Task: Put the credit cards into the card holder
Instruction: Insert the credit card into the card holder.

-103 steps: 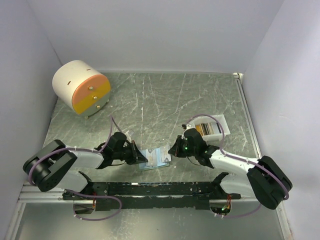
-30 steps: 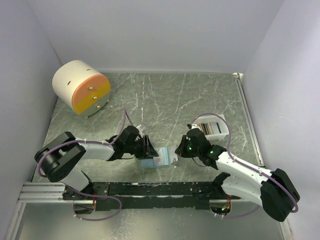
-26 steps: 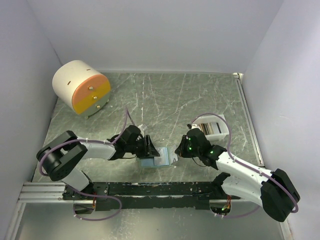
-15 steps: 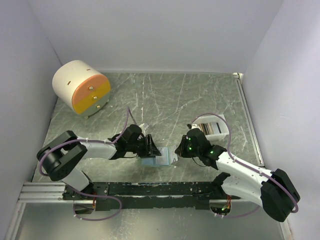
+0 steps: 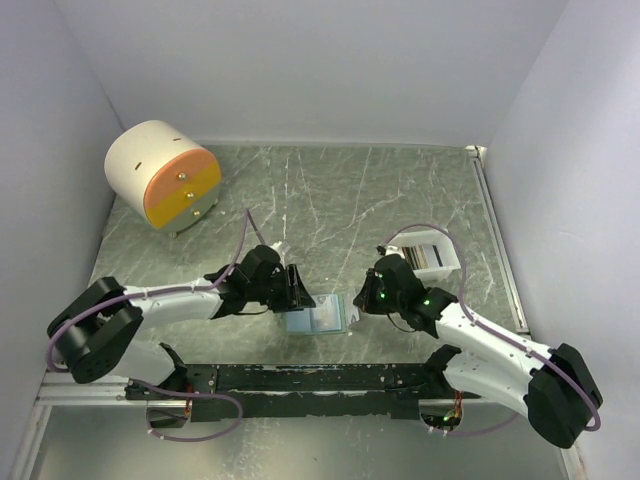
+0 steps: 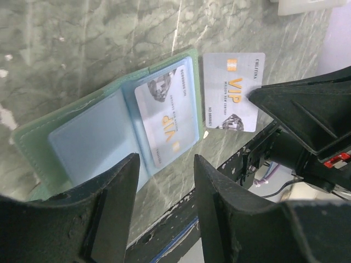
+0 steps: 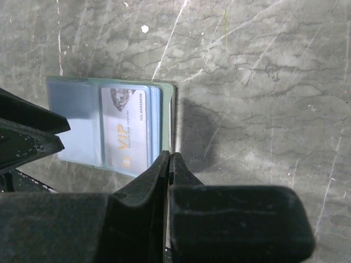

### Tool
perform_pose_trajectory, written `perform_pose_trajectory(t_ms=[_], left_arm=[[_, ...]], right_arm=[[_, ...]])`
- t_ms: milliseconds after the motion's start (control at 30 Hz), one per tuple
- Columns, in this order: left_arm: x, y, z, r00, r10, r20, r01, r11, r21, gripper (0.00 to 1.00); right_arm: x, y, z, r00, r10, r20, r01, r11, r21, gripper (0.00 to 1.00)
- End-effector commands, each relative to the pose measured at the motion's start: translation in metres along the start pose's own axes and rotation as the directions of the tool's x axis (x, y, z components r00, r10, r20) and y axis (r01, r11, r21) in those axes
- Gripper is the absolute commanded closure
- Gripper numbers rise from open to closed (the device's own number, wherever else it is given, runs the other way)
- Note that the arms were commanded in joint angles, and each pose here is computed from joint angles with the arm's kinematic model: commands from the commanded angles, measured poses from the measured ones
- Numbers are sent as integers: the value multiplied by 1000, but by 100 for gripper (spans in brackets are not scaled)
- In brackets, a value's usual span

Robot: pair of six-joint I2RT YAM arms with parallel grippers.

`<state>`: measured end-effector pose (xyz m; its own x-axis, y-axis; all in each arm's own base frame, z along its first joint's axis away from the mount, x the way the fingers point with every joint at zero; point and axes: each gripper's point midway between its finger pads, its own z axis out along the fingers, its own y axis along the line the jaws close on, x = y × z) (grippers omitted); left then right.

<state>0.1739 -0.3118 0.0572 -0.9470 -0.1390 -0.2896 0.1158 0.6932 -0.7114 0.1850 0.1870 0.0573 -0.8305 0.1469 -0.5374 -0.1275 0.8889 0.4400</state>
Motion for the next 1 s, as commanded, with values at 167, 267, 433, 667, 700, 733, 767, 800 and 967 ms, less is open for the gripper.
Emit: perform_pose_trajectory(t_ms=[167,267,433,667,700,733,767,800,967], left_arm=[[-17,40,-34,993,57,100,-32,970,-242,44],[-19,53,-44,992,59,109,-27,960,-279,42],[-18,63,-50,994,31,108,-2,966,-258,41],[-12,58,-47,996,20,89,-4,985,-171,43],[-11,59,-45,996,17,84,-3,986,-165,44],[-10,59,-44,997,16,79,-3,987,-162,45],[-8,59,-43,997,14,73,-3,988,-153,46],[-7,58,-42,998,12,66,-2,990,-142,47],[-2,59,-39,999,6,48,0,992,-123,52]], right_arm=[[-23,16,-18,998,5,63,-3,1000,-31,100],[-29,30,-24,996,22,86,-13,995,-100,100],[-34,52,-27,994,43,100,-21,977,-214,100],[-23,63,-17,996,83,44,-67,958,-278,100],[-22,65,-16,995,92,38,-77,953,-293,100],[-21,66,-15,994,102,33,-87,949,-303,100],[-19,67,-13,994,108,28,-94,946,-309,100],[-18,68,-12,994,111,25,-97,945,-311,100],[-13,69,-6,994,108,12,-99,944,-313,100]])
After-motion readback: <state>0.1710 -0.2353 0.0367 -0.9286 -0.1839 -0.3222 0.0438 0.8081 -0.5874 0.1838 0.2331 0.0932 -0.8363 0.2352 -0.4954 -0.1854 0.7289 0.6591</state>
